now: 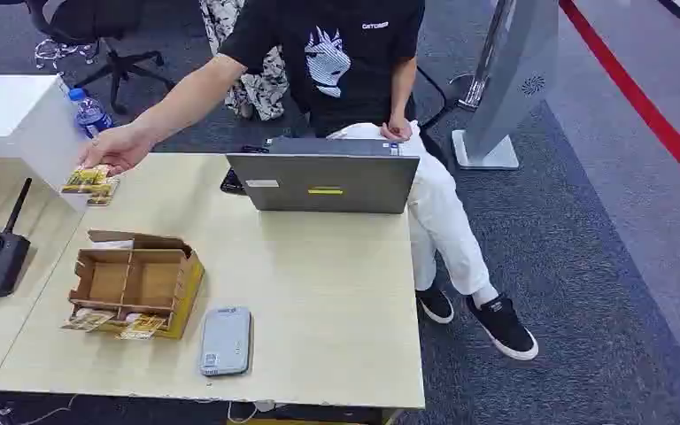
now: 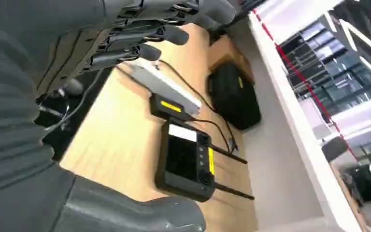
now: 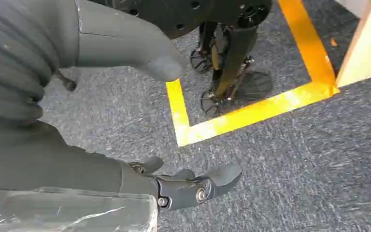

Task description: Pass the card to the sensor for recognition and then transmit it.

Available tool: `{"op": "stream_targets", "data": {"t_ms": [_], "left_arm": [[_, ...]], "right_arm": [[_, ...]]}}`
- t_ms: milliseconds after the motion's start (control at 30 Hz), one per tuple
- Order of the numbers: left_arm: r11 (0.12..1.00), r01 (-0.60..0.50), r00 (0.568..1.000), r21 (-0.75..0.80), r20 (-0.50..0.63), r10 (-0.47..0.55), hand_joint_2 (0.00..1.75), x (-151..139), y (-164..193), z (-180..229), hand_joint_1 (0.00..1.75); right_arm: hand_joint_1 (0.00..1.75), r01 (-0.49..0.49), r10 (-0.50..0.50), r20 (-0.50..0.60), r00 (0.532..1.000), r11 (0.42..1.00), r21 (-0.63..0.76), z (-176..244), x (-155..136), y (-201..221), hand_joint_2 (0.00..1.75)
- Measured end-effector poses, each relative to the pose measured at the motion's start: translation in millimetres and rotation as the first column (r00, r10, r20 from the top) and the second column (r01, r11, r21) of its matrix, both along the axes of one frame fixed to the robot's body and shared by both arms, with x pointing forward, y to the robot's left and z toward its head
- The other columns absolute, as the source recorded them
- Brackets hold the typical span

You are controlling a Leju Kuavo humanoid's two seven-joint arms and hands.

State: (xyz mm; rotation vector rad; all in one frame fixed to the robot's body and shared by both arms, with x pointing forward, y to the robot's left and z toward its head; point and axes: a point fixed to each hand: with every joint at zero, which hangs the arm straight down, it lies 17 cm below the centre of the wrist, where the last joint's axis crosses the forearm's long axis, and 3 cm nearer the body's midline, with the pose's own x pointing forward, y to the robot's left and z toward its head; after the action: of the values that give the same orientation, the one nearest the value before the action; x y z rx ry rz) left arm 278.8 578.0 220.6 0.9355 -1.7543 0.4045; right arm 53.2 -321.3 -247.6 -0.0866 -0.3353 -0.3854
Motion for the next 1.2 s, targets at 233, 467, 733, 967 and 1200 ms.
{"op": "stream_targets", "data": {"t_ms": [233, 467, 733, 967, 1200], "left_arm": [[0.978, 0.087, 0.993, 0.192, -0.093, -0.07, 1.75, 49.4, -34.1, 24.1, 0.0], [0.906, 0.172, 0.977, 0.387, -0.181, -0.108, 1.75, 87.2, -72.7, 41.7, 0.0], [0.767, 0.257, 0.957, 0.588, -0.266, -0.116, 1.75, 118.5, -118.3, 47.6, 0.0], [0.592, 0.323, 0.939, 0.739, -0.328, -0.103, 1.75, 137.3, -160.3, 40.9, 0.0], [0.386, 0.366, 0.928, 0.847, -0.365, -0.079, 1.75, 146.3, -197.1, 26.4, 0.0]], "right_arm": [[0.0, -0.02, 0.02, -0.003, 1.0, 1.0, 0.004, -0.7, -0.9, 2.6, 1.75], [0.0, -0.041, 0.041, -0.013, 0.999, 0.999, 0.021, -3.7, -1.6, 12.0, 1.75], [0.0, -0.067, 0.068, -0.03, 0.997, 0.997, 0.046, -9.1, -3.4, 23.9, 1.75], [0.0, -0.092, 0.095, -0.041, 0.995, 0.993, 0.068, -13.5, -4.7, 34.0, 1.75], [0.0, -0.119, 0.124, -0.048, 0.991, 0.989, 0.09, -16.7, -6.2, 44.3, 1.75]]}}
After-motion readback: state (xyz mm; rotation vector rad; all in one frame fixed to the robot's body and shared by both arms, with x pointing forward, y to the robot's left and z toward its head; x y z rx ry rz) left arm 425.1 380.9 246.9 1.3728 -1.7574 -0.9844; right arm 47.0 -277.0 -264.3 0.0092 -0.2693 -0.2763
